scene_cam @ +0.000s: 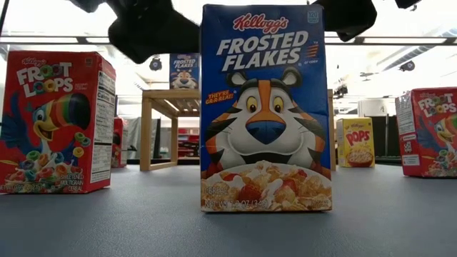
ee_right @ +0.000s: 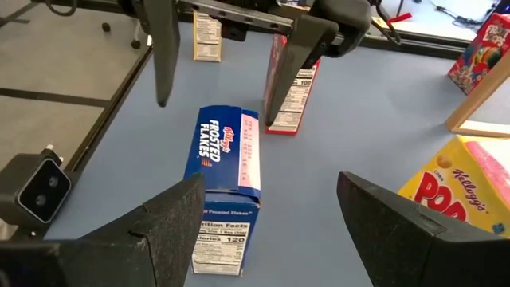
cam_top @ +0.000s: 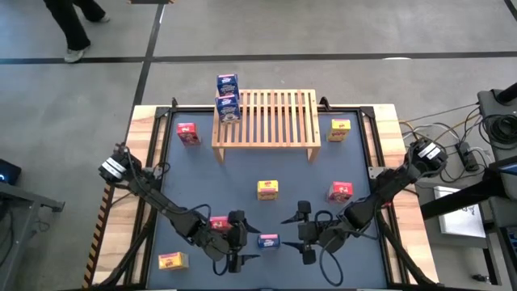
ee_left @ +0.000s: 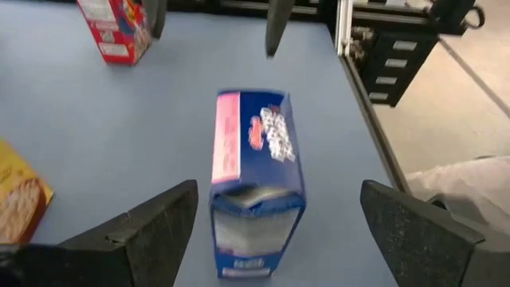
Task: Stack cereal on shelf
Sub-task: Put the blue cereal box on the shelf aligned with the other blue cereal boxes
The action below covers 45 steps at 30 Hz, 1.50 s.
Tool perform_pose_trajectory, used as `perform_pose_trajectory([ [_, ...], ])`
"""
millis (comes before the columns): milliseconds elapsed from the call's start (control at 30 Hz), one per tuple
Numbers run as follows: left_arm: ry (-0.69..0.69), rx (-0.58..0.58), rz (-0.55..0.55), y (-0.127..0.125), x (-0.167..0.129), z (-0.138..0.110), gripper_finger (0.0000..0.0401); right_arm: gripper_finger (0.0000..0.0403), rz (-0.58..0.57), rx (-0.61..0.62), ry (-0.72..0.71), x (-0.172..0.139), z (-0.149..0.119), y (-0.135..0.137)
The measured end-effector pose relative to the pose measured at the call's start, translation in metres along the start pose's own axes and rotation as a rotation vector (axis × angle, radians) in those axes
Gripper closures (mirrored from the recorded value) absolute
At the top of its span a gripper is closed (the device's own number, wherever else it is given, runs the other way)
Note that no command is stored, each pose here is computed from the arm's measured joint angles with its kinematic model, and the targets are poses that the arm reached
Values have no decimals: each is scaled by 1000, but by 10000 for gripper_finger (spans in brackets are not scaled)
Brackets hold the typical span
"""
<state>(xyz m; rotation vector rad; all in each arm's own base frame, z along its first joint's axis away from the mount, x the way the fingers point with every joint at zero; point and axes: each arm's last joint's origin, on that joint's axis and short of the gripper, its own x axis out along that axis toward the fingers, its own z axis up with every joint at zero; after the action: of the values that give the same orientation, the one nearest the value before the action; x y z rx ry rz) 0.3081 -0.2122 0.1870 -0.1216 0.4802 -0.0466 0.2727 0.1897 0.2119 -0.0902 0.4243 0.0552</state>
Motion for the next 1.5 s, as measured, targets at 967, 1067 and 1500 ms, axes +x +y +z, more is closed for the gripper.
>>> perform_pose_trajectory([
  [967,41,-8,48,12,22,-8,181,129,-7,-25,-10,-3,3,-2],
  [1067,41,-8,49,12,22,-8,199,129,-7,-24,-10,-3,3,-2],
  [1500,40,-2,53,14,22,-7,221,129,-3,-25,-27,-8,8,-4],
])
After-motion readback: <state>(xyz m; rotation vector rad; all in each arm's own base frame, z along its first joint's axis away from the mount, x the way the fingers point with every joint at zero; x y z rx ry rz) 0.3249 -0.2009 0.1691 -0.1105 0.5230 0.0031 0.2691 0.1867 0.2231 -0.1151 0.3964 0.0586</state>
